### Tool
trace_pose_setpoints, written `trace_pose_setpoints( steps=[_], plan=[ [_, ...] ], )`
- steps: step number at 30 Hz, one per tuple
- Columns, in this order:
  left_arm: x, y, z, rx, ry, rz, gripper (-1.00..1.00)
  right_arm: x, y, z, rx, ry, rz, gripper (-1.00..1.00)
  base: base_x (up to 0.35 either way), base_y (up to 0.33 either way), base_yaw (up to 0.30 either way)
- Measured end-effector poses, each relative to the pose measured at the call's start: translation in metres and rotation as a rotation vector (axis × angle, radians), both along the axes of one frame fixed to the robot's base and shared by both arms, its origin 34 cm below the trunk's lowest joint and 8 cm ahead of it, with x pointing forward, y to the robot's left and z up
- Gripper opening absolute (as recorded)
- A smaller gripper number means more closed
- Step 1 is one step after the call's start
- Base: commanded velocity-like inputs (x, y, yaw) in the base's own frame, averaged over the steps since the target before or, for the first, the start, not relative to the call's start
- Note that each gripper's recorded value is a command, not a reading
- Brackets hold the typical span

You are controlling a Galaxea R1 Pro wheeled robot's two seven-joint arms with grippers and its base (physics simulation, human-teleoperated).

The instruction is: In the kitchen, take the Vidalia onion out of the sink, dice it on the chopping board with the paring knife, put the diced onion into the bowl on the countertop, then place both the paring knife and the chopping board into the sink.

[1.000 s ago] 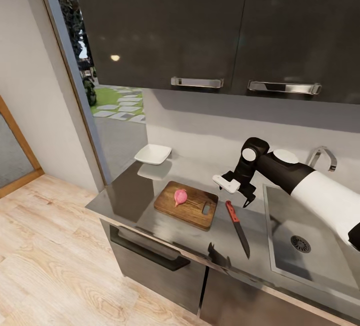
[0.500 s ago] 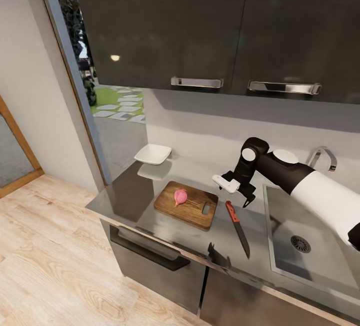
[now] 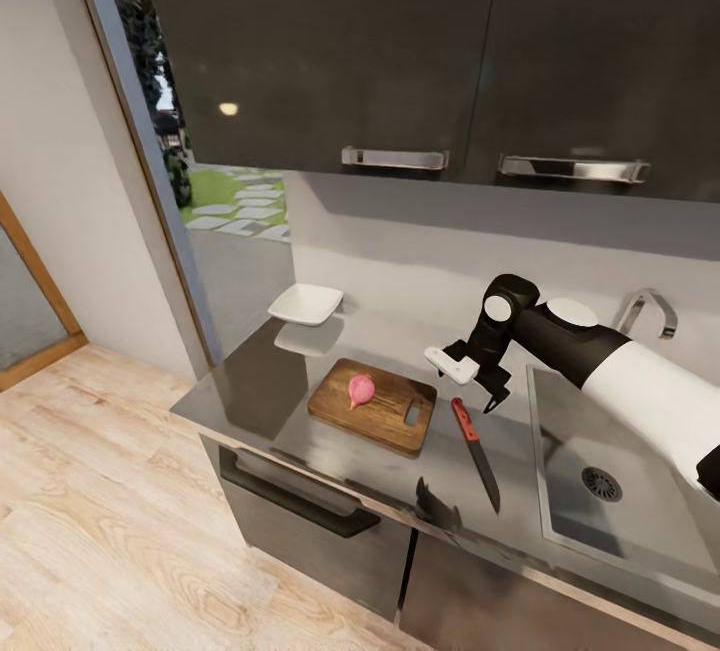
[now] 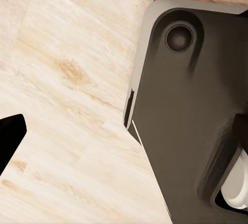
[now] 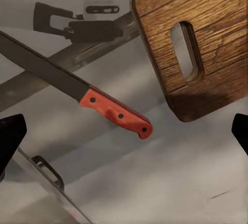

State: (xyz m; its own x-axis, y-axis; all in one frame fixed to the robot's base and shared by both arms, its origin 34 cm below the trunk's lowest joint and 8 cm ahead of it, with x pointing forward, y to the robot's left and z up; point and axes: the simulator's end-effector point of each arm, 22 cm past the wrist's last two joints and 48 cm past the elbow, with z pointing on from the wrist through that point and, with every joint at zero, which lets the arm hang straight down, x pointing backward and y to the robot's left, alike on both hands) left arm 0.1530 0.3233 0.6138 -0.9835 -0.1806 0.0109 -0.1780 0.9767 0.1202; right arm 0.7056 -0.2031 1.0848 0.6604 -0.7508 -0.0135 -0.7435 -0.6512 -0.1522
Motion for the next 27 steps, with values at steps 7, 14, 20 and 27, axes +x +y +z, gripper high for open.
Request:
trace_pose_setpoints(
  steps=[7, 14, 20, 27],
  plan=[
    [-0.0005, 0.0000, -0.0001, 0.000, 0.001, 0.000, 1.00, 0.0015, 0.0012, -0.0005, 0.006, -0.005, 0.001, 1.00, 0.000, 0.000, 0.000],
    [-0.0007, 0.0000, 0.0000, 0.000, 0.002, 0.000, 1.00, 0.0007, 0.0014, -0.0026, -0.001, -0.004, 0.005, 1.00, 0.000, 0.000, 0.000],
    [-0.0006, 0.0000, -0.0001, 0.000, 0.001, 0.000, 1.00, -0.0020, -0.0006, -0.0078, -0.023, 0.003, 0.014, 1.00, 0.000, 0.000, 0.000],
    [-0.0006, 0.0000, -0.0001, 0.000, 0.001, 0.000, 1.00, 0.0007, 0.0013, -0.0081, -0.013, -0.010, 0.015, 1.00, 0.000, 0.000, 0.000]
  ],
)
